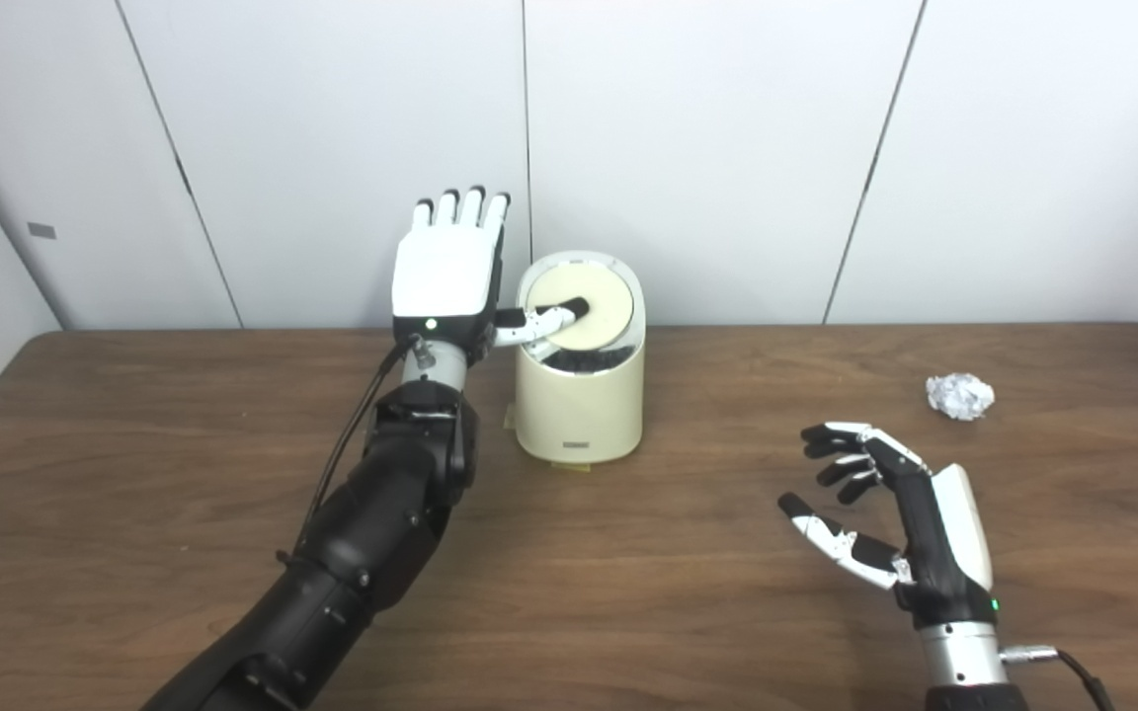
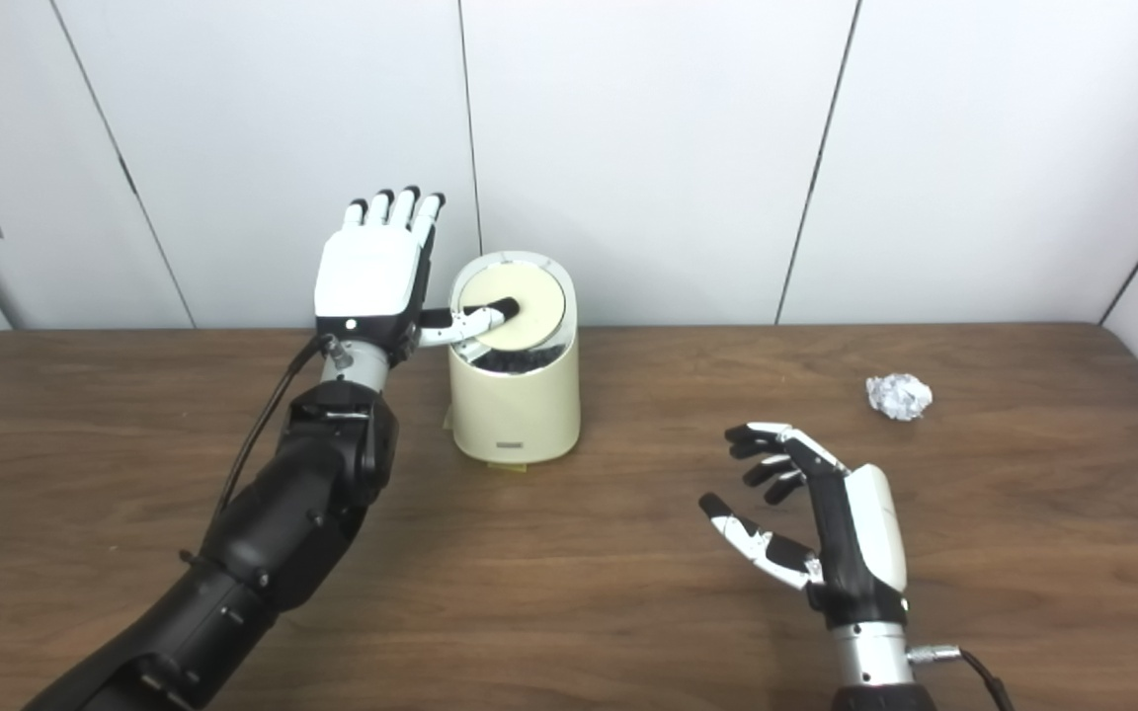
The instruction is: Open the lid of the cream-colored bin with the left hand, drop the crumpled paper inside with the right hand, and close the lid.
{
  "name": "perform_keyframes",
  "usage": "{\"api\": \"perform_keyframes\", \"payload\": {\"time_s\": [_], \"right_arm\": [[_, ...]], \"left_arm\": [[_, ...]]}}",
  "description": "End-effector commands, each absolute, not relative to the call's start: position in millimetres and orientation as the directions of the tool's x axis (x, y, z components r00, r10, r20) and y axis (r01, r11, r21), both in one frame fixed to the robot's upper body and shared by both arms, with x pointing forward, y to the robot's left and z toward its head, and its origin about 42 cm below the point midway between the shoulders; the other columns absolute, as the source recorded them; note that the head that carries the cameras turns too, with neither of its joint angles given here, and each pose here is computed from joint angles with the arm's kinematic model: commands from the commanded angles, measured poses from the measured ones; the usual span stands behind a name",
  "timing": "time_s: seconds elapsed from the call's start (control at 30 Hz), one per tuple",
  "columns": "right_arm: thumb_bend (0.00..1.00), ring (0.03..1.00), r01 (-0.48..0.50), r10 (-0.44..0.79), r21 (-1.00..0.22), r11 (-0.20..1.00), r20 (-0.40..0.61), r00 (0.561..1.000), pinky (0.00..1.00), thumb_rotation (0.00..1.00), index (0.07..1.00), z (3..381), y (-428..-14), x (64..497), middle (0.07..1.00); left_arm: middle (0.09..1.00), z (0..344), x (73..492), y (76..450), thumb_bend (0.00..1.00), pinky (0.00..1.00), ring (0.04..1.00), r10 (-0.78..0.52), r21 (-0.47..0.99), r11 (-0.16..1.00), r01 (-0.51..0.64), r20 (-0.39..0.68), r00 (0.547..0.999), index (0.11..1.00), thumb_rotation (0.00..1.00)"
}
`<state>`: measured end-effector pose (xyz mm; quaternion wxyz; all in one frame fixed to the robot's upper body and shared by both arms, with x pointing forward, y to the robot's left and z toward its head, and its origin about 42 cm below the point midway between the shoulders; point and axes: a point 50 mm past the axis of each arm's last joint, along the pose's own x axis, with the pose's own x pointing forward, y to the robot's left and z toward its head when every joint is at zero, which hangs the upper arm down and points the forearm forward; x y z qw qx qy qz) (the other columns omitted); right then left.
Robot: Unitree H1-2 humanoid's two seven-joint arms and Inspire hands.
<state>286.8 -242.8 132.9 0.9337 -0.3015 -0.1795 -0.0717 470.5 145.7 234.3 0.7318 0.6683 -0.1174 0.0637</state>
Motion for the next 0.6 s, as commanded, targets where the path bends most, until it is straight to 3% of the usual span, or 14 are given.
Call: {"api": "perform_keyframes", "payload": {"time_s": [0.0,0.17,0.33,0.57], "right_arm": [[0.32,0.522,0.230,-0.023,-0.540,0.810,0.362,0.932,0.37,0.22,0.646,118.8,-238.8,284.5,0.626],[0.32,0.522,0.227,-0.025,-0.537,0.812,0.357,0.934,0.38,0.22,0.645,117.9,-238.2,285.0,0.627],[0.32,0.557,0.224,-0.025,-0.540,0.811,0.351,0.936,0.42,0.22,0.644,117.9,-237.8,285.2,0.634],[0.32,0.537,0.224,-0.025,-0.541,0.811,0.351,0.936,0.39,0.23,0.644,118.0,-237.0,285.1,0.632]], "left_arm": [[1.000,257.8,474.6,142.0,0.82,1.00,1.000,-0.040,0.942,0.172,-0.289,0.300,0.953,0.995,1.00],[0.993,267.2,472.2,138.2,0.82,1.00,1.000,0.026,0.881,0.412,-0.232,0.243,0.970,0.970,1.00],[0.991,281.3,464.1,136.2,0.83,1.00,1.000,0.037,0.823,0.530,-0.205,0.219,0.975,0.957,1.00],[0.999,304.3,442.8,141.7,0.82,1.00,1.000,0.038,0.674,0.709,-0.207,0.257,0.966,0.982,1.00]]}}
